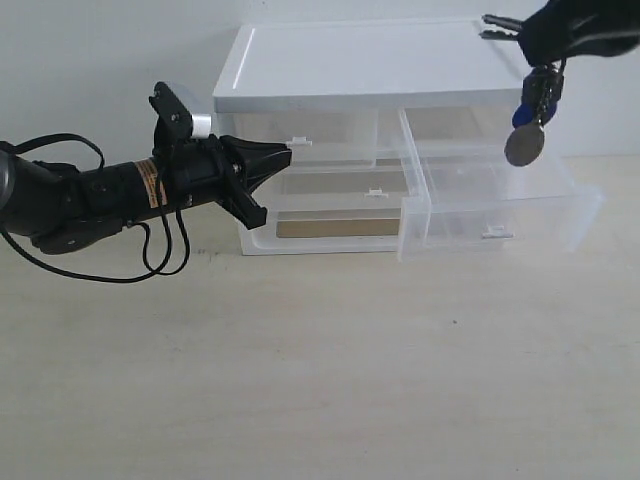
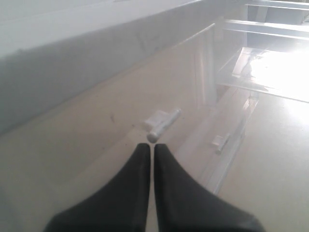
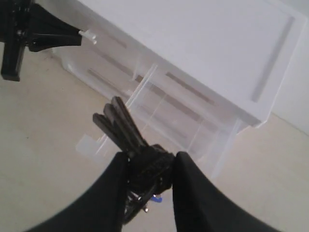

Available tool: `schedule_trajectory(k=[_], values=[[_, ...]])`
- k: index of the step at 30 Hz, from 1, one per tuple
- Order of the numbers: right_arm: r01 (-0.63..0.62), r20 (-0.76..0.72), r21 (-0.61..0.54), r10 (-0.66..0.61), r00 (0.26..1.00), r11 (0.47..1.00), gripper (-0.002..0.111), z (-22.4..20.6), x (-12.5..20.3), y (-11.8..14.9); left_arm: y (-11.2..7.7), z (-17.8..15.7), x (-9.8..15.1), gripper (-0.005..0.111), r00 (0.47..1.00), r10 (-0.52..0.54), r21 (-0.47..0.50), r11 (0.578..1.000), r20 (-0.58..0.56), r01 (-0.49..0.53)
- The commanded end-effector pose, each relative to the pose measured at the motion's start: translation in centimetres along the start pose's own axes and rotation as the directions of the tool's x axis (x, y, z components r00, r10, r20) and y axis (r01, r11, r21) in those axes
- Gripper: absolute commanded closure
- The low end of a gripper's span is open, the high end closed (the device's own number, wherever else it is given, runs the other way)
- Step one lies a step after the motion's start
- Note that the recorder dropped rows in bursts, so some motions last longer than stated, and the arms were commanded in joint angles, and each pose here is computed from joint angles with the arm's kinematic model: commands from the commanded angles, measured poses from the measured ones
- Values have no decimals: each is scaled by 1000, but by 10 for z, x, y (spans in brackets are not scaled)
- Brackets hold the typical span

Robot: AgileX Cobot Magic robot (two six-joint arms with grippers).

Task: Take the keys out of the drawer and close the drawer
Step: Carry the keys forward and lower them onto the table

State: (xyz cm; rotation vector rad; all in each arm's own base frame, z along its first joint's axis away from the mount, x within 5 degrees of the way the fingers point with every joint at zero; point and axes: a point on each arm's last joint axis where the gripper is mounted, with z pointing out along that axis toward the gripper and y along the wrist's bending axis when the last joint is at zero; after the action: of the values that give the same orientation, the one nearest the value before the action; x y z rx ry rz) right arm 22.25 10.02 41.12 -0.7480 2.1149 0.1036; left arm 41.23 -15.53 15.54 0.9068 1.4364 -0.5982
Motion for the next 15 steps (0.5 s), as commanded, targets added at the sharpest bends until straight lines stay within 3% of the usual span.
schedule_trajectory(k=[1, 9, 15], values=[[13, 15, -100, -12, 1000, 995, 108, 14, 13, 20, 26, -2, -5, 102, 993, -109, -212, 970, 43, 116], [124, -95, -270, -155, 983, 955, 108, 66, 37, 76, 26, -2, -5, 102, 993, -110, -214, 970, 39, 116], [59, -202, -338, -133, 970, 939, 108, 111, 48, 90, 27, -2, -4, 102, 993, -112, -217, 969, 36, 117]])
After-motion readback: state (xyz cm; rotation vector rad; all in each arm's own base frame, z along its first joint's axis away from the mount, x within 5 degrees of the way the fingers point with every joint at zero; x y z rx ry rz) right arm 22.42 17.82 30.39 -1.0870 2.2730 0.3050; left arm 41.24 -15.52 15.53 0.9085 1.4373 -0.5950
